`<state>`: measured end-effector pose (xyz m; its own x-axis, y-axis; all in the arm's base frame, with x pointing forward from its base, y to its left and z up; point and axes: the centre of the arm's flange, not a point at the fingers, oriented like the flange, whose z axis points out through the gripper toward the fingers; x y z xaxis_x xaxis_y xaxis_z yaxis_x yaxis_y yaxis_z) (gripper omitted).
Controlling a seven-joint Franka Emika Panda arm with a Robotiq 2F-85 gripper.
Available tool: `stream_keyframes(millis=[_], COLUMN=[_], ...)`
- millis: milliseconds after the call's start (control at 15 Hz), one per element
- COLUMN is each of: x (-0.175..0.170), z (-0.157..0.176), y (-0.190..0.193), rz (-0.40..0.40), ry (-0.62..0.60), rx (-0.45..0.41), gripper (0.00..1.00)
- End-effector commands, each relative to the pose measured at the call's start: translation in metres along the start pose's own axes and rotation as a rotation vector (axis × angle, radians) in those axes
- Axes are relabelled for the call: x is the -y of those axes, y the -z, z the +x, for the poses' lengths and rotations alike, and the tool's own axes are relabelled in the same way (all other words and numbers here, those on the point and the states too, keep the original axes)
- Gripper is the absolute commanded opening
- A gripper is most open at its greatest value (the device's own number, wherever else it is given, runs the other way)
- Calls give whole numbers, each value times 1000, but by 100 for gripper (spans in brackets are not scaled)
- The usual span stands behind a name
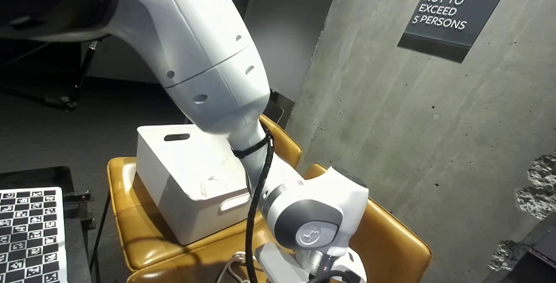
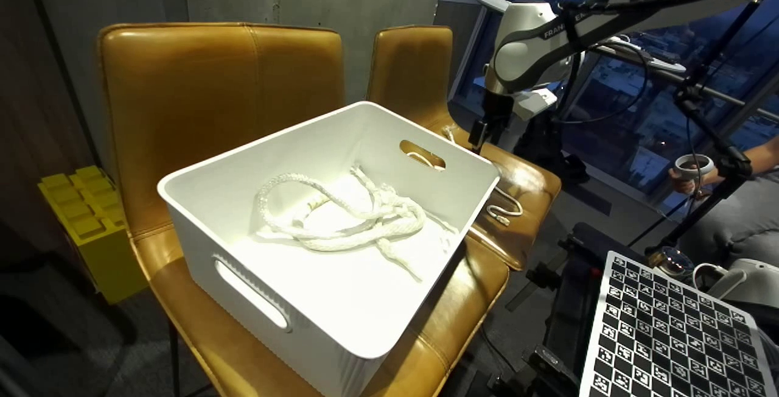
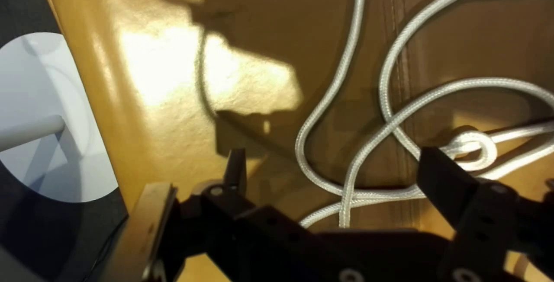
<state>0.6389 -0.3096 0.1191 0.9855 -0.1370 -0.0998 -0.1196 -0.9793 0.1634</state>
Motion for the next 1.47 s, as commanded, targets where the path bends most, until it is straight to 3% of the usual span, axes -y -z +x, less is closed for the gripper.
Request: stream_keyframes(millis=[0,600,1400], x=[-2,17,-12], z=[29,54,70], y=[-10,-33,-42], rz=[-9,-31,-68], ry=[-16,-18,-33], rx=[-4,-16,-19], gripper=[100,100,100])
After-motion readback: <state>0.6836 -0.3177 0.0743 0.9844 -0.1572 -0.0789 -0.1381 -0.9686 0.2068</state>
